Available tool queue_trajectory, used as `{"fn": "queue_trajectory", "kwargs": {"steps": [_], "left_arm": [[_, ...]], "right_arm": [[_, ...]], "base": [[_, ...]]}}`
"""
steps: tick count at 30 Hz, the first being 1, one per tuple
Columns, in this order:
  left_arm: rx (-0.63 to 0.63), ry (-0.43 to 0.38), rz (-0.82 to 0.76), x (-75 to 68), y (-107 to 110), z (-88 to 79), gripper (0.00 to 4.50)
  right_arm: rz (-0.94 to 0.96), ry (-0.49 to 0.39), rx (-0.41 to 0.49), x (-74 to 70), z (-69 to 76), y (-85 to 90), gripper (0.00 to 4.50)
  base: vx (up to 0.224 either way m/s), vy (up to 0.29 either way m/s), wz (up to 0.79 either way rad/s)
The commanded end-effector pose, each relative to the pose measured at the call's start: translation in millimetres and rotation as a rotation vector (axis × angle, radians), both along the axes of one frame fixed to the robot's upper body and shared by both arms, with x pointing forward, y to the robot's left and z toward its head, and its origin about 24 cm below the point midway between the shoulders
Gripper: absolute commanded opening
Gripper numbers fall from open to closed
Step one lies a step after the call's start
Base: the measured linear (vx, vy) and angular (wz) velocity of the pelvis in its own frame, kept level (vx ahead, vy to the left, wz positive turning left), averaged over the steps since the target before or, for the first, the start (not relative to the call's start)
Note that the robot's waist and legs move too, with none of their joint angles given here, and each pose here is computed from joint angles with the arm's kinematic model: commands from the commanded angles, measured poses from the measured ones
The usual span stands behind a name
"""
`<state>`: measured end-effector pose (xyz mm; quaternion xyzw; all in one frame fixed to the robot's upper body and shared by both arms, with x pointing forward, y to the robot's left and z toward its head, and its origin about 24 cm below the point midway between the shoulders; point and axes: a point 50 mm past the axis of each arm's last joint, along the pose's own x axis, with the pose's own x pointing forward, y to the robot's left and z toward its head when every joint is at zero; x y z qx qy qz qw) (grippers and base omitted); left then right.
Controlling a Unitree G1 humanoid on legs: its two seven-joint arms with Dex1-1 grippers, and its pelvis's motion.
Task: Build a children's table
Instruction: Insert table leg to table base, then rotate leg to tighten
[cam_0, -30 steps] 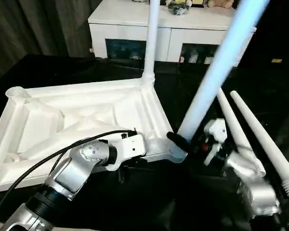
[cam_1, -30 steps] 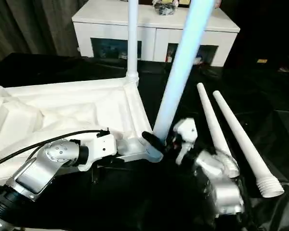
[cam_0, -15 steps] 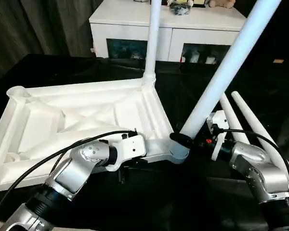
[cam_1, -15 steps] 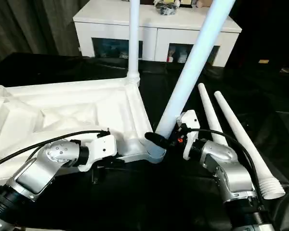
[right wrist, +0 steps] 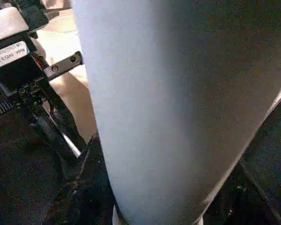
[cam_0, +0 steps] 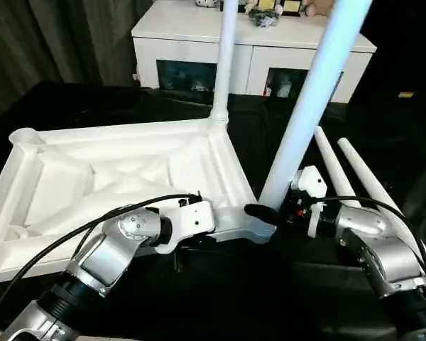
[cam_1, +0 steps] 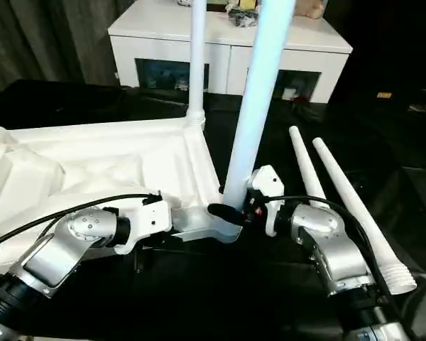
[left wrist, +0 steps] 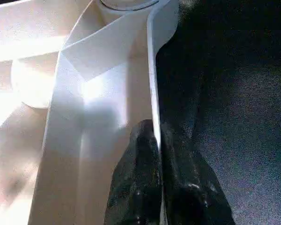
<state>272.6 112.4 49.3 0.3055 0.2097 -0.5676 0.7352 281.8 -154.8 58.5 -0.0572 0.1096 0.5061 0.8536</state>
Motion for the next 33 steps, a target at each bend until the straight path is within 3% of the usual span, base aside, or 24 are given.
{"fn": "queue_trajectory", "kwargs": {"steps": [1, 5, 12, 16, 26, 32, 33], "left_arm": [[0.015, -0.071, 0.021, 6.5, 4, 7.9, 0.0], [0.011, -0.074, 0.026, 6.7, 4, 7.9, 0.0], [0.001, -0.068, 0.038, 6.6, 6, 7.0, 0.0], [-0.001, -0.068, 0.035, 7.1, 5, 7.3, 0.0], [0.004, -0.072, 0.033, 8.6, 6, 7.1, 0.0], [-0.022, -0.058, 0.137, 14.6, 10, 1.2, 0.0], [-0.028, -0.061, 0.228, 20.9, 10, -3.8, 0.0]], "right_arm": [[0.014, 0.234, -0.131, -21.1, -49.2, -5.0, 1.86], [-0.018, 0.245, -0.115, -22.3, -51.4, -8.2, 1.86], [-0.239, 0.304, -0.037, -23.1, -65.5, -14.3, 1.86], [-0.265, 0.325, -0.061, -26.8, -74.1, -16.1, 1.86], [-0.202, 0.296, -0.134, -30.8, -75.5, -14.2, 1.86], [-0.314, 0.244, -0.157, -17.5, -74.7, -13.1, 1.86], [-0.413, 0.224, -0.161, -7.0, -75.2, -11.5, 1.86]], "base": [[0.0, 0.0, 0.0], [0.0, 0.0, 0.0], [0.0, 0.0, 0.0], [0.0, 0.0, 0.0], [0.0, 0.0, 0.0], [0.0, 0.0, 0.0], [0.0, 0.0, 0.0]]}}
